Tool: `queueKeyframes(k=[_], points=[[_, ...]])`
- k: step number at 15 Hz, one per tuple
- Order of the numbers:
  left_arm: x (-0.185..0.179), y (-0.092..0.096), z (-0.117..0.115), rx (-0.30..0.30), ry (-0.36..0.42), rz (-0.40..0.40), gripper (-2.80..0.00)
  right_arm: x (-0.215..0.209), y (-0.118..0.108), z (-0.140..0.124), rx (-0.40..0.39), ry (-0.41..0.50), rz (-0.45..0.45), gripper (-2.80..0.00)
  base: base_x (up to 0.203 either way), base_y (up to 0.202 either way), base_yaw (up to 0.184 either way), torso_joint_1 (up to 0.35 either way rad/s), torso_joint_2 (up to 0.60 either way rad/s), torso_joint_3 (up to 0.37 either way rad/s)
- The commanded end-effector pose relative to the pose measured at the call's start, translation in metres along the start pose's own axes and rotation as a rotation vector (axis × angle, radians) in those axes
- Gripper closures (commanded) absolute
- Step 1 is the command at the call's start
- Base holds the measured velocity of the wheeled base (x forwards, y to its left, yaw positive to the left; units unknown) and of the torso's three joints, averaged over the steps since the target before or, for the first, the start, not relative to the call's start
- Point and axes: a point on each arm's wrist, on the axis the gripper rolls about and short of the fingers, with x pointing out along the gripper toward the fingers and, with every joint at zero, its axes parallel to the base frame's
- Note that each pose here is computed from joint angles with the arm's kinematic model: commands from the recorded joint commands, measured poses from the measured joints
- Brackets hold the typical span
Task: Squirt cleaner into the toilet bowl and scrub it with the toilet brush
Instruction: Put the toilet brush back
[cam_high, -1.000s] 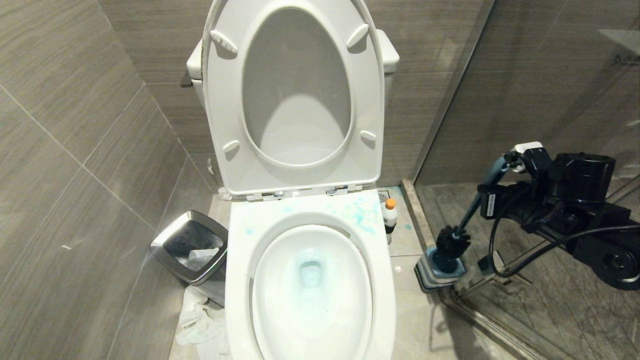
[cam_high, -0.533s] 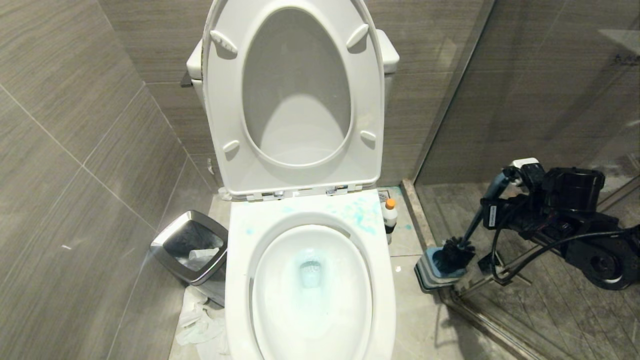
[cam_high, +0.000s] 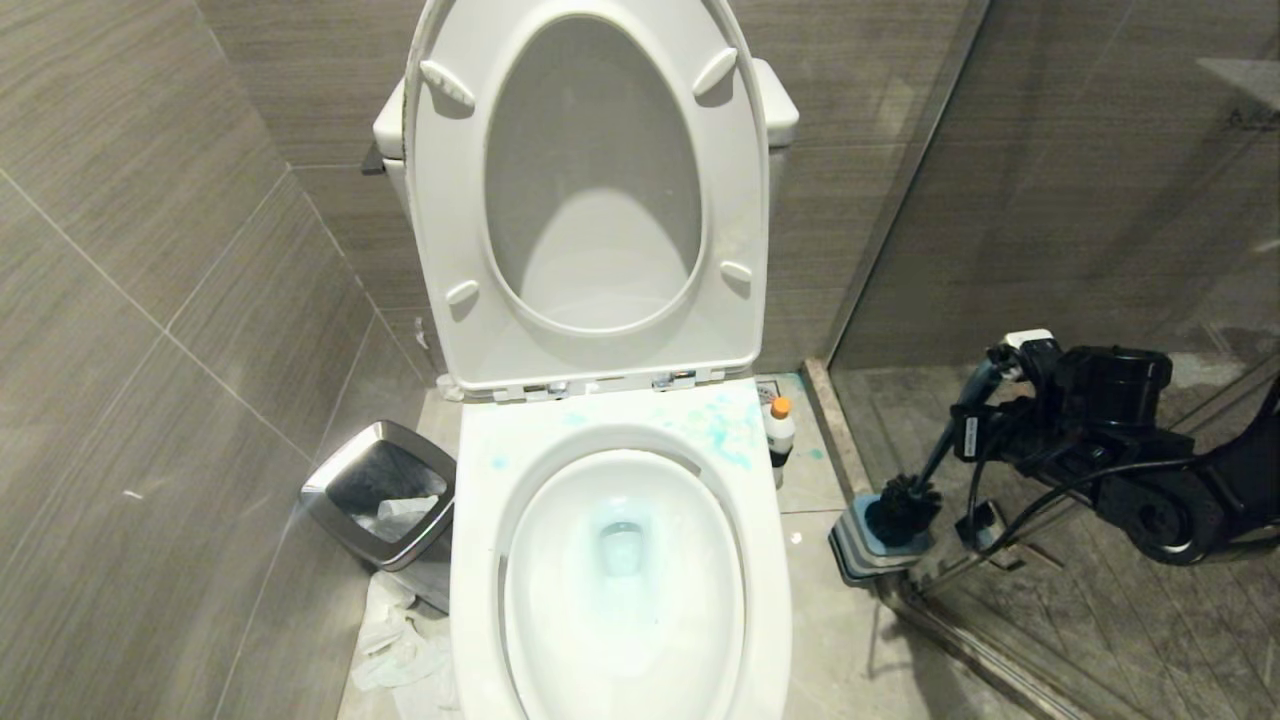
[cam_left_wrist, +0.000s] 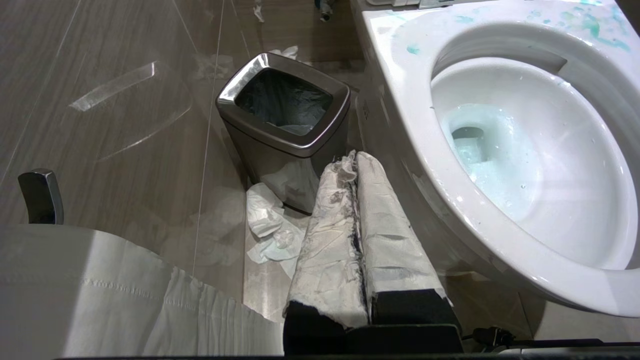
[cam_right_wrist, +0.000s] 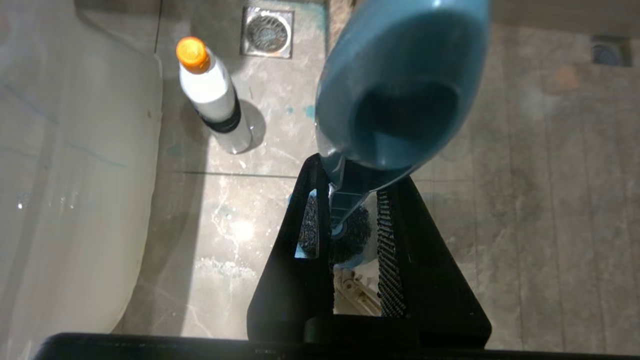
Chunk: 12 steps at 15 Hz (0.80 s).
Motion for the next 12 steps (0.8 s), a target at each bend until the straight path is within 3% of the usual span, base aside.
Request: queueKeyframes(k=[1, 7, 12], points=[[0.000, 0.000, 0.000, 0.000, 0.001, 0.000, 0.00, 0.015, 0.002, -0.015, -0.002, 0.040, 0.007, 0.00, 0.000, 0.000, 0.000, 0.000, 0.00, 0.000], [0.000, 0.000, 0.000, 0.000, 0.001, 0.000, 0.00, 0.041, 0.005, -0.032, -0.003, 0.072, 0.010, 0.00, 0.000, 0.000, 0.000, 0.000, 0.00, 0.000], [0.000, 0.000, 0.000, 0.000, 0.001, 0.000, 0.00, 0.050, 0.001, -0.059, -0.004, 0.150, 0.000, 0.00, 0.000, 0.000, 0.000, 0.000, 0.00, 0.000]])
